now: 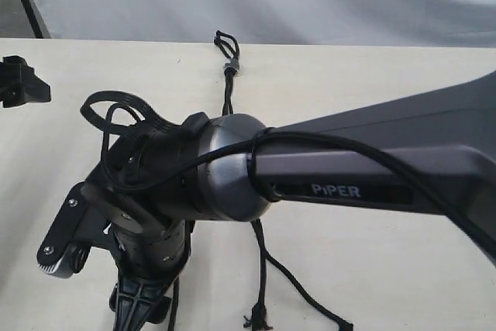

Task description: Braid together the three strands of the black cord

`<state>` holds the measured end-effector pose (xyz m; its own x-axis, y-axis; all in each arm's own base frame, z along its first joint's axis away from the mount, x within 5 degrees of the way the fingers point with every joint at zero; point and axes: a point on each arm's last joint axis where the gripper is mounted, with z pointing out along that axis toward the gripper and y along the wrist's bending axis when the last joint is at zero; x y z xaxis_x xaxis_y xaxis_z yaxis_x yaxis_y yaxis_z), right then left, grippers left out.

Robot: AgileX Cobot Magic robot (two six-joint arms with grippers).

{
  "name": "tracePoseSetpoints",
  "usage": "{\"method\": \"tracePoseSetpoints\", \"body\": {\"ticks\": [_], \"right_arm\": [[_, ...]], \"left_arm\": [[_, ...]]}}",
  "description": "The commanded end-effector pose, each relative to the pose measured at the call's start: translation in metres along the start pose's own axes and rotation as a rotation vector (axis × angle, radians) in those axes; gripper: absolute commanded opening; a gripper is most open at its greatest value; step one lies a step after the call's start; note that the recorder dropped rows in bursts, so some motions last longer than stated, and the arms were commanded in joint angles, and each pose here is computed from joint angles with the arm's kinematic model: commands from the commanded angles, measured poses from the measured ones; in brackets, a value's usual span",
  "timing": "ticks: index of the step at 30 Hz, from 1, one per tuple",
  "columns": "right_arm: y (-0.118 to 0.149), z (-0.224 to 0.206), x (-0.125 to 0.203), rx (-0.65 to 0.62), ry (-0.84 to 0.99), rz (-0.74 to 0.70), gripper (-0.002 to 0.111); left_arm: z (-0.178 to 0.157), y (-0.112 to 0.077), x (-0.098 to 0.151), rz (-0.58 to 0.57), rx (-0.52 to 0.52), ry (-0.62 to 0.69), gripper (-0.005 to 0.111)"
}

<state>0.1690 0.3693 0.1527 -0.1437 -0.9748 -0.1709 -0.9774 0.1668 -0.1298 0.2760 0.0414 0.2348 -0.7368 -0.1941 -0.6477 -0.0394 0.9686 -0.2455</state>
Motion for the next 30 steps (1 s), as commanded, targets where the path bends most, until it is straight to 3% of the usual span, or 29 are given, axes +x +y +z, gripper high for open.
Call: {"method": "tracePoseSetpoints", "body": {"ticks": [1, 7, 8, 11, 12, 17, 21, 25, 30], "right_arm": [[-0.003, -0.003, 0.002, 0.007, 0.023, 0.142, 0.068], [0.003, 0.036, 0.013, -0.021, 0.175, 0.15, 0.067], [0.004, 0.037, 0.015, -0.034, 0.203, 0.128, 0.06], [0.002, 0.018, 0.015, -0.035, 0.188, 0.097, 0.007], [0.001, 0.009, 0.014, -0.023, 0.174, 0.092, 0.001], [-0.021, -0.045, 0.021, 0.137, 0.145, 0.016, 0.0], [-0.044, -0.076, 0.043, 0.144, 0.22, -0.153, 0.0], [-0.075, -0.069, 0.068, 0.129, 0.286, -0.069, 0.0], [-0.127, -0.034, 0.136, 0.104, 0.332, 0.134, 0.0]], "left_arm": [[-0.002, -0.003, -0.001, 0.0, 0.026, -0.01, 0.08], [-0.002, -0.004, -0.001, 0.005, 0.038, -0.013, 0.08], [-0.002, -0.004, -0.001, 0.007, 0.038, -0.013, 0.08], [-0.002, -0.004, -0.001, 0.007, 0.038, -0.013, 0.08], [-0.002, -0.004, -0.001, 0.007, 0.038, -0.013, 0.08], [-0.002, -0.004, -0.001, 0.007, 0.04, -0.011, 0.08], [-0.002, -0.004, -0.001, 0.007, 0.04, -0.011, 0.08], [-0.002, -0.004, -0.001, 0.01, 0.04, -0.012, 0.08], [-0.002, -0.004, -0.001, 0.012, 0.043, -0.009, 0.08]]}}
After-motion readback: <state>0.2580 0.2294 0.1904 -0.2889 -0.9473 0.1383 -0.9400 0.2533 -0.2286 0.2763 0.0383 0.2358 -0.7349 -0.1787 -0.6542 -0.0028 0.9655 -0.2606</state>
